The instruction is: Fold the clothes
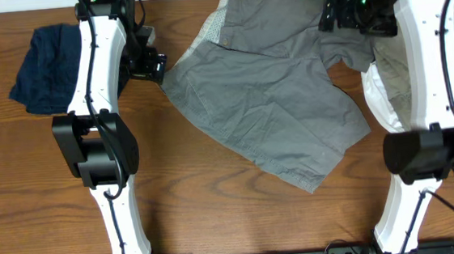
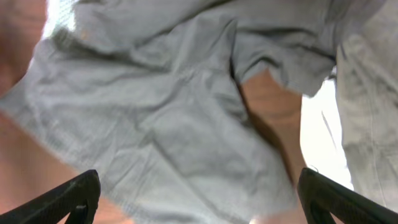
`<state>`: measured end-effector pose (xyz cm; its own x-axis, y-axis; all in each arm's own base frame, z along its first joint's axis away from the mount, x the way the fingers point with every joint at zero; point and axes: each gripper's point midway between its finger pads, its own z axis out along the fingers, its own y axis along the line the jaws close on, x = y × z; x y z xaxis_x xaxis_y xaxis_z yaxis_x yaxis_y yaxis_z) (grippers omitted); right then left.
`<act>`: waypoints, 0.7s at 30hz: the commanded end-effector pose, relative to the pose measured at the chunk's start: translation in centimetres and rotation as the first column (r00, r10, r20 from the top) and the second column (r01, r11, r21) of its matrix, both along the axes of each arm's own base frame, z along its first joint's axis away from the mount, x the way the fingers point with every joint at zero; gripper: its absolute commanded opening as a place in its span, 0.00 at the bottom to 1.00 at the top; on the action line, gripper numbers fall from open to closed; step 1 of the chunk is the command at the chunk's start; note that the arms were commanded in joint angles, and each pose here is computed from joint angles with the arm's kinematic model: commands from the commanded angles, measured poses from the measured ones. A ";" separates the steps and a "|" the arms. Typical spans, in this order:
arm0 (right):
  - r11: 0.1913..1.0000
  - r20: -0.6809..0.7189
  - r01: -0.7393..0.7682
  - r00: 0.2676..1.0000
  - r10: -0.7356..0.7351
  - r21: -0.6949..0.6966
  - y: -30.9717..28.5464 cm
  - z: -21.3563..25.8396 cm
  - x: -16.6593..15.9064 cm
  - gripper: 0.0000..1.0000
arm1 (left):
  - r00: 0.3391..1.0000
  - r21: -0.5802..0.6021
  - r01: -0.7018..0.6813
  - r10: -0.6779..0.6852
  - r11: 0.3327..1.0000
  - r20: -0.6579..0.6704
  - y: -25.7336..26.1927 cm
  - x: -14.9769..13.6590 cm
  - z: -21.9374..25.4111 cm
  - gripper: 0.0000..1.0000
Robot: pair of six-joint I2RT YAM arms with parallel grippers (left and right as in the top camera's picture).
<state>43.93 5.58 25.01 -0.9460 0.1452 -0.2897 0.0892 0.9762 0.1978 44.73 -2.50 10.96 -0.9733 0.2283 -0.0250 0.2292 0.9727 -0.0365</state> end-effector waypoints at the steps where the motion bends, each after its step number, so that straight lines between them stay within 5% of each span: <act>1: 1.000 0.003 -0.011 1.000 0.011 -0.028 1.1 1.8 -2.0 0.99 | 0.985 -0.122 0.173 -0.173 0.977 0.011 -1.9 -0.1 -0.5 0.95; 10: 0.994 -0.063 -0.101 0.993 0.099 -0.033 5.8 1.3 -4.8 0.99 | 0.938 -0.187 0.342 -0.347 0.921 0.005 -2.9 0.3 -3.7 0.96; 21: 0.992 -0.049 -0.112 0.993 0.109 -0.065 6.9 1.3 -4.8 0.99 | 0.934 -0.189 0.351 -0.357 0.917 0.003 -2.9 1.7 -7.6 0.95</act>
